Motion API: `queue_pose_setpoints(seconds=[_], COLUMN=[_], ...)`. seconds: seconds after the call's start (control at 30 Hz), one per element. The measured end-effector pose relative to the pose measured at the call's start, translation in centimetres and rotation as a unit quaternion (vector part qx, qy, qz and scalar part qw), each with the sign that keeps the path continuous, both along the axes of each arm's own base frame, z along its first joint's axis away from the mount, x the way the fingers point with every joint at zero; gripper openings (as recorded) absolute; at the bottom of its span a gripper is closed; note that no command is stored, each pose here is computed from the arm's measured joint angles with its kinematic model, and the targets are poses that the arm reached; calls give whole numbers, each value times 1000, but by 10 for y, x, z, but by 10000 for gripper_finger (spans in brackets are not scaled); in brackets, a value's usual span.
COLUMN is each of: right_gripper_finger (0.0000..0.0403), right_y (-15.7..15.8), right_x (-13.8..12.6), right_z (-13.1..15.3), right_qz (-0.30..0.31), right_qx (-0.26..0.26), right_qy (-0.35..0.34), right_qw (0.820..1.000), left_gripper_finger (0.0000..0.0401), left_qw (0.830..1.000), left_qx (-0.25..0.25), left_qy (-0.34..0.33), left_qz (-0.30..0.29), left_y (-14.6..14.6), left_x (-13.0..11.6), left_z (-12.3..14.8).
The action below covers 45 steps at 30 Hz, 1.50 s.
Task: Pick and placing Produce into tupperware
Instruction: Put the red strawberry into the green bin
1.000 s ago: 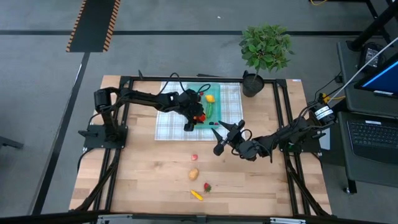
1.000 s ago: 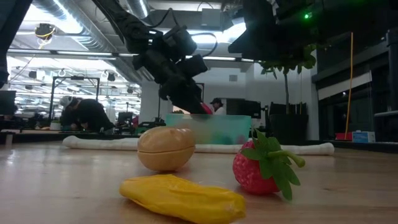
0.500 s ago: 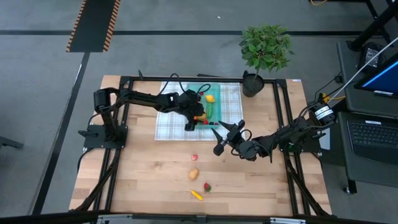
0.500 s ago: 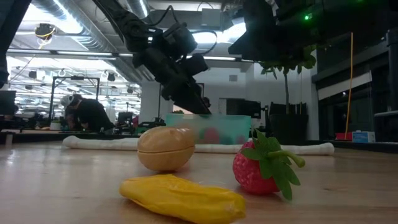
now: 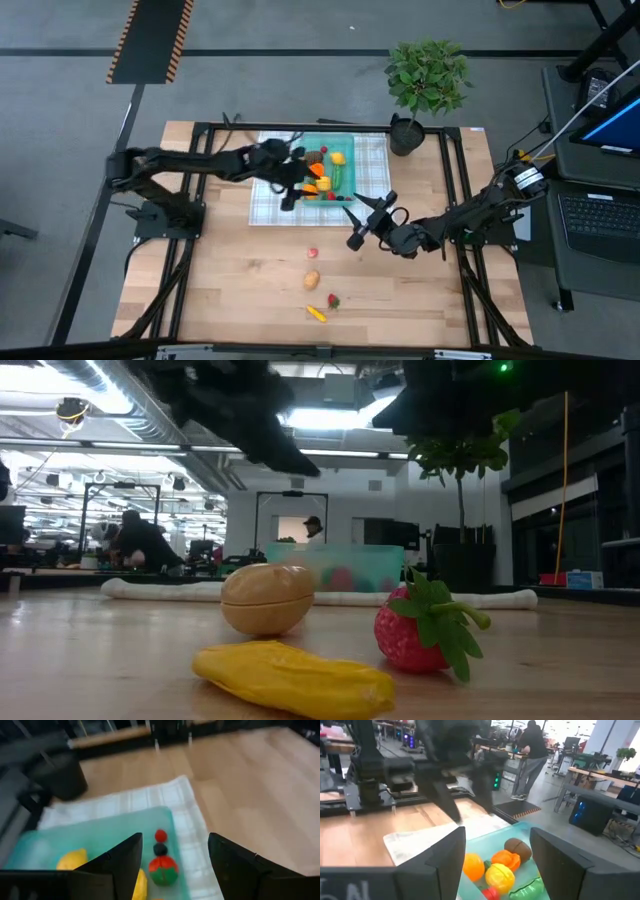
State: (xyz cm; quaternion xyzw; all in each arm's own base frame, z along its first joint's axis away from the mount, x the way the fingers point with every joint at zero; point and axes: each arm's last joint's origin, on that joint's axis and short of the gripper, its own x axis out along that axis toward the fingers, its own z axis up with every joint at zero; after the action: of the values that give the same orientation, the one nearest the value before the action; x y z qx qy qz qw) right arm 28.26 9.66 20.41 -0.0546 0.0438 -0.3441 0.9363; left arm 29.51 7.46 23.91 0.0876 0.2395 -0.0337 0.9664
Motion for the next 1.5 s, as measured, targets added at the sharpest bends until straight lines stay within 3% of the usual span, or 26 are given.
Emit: queue_pose_setpoints(seconds=[0.1, 0.2, 0.33, 0.5, 0.7, 0.83, 0.97, 1.03, 1.23, 1.5], right_gripper_finger=[222, 222, 222, 222, 222, 222, 222, 217, 189, 164], right_y=[0, 3, 9, 14, 14, 19, 31, 36, 58, 92], right_x=[-1, 0, 1, 2, 1, 5, 11, 13, 9, 24], right_z=[1, -1, -7, -10, -12, -5, 8, 13, 21, 19], right_qz=[19, 92, 207, 285, 280, 282, 288, 278, 239, 248], right_qx=[-3, 10, 44, 97, 156, 154, 152, 177, 267, 369], right_qy=[13, 29, 50, 55, 42, 47, 85, 112, 171, 192], right_qw=[1000, 995, 976, 952, 946, 946, 942, 937, 918, 875], left_gripper_finger=[220, 220, 220, 220, 220, 220, 220, 220, 220, 220], left_qw=[998, 995, 991, 987, 984, 985, 985, 986, 986, 987], left_qx=[14, 22, 15, -6, 8, -7, -9, -6, -1, -14], left_qy=[-54, -96, -131, -154, -175, -172, -168, -167, -167, -157], left_qz=[10, 17, 2, -42, -14, -27, -25, -23, -29, -42], left_y=[-18, -36, -58, -83, -105, -120, -132, -137, -148, -156], left_x=[-22, -45, -71, -94, -111, -121, -128, -131, -137, -141], left_z=[9, 14, 16, 2, -12, -21, -26, -27, -28, -29])
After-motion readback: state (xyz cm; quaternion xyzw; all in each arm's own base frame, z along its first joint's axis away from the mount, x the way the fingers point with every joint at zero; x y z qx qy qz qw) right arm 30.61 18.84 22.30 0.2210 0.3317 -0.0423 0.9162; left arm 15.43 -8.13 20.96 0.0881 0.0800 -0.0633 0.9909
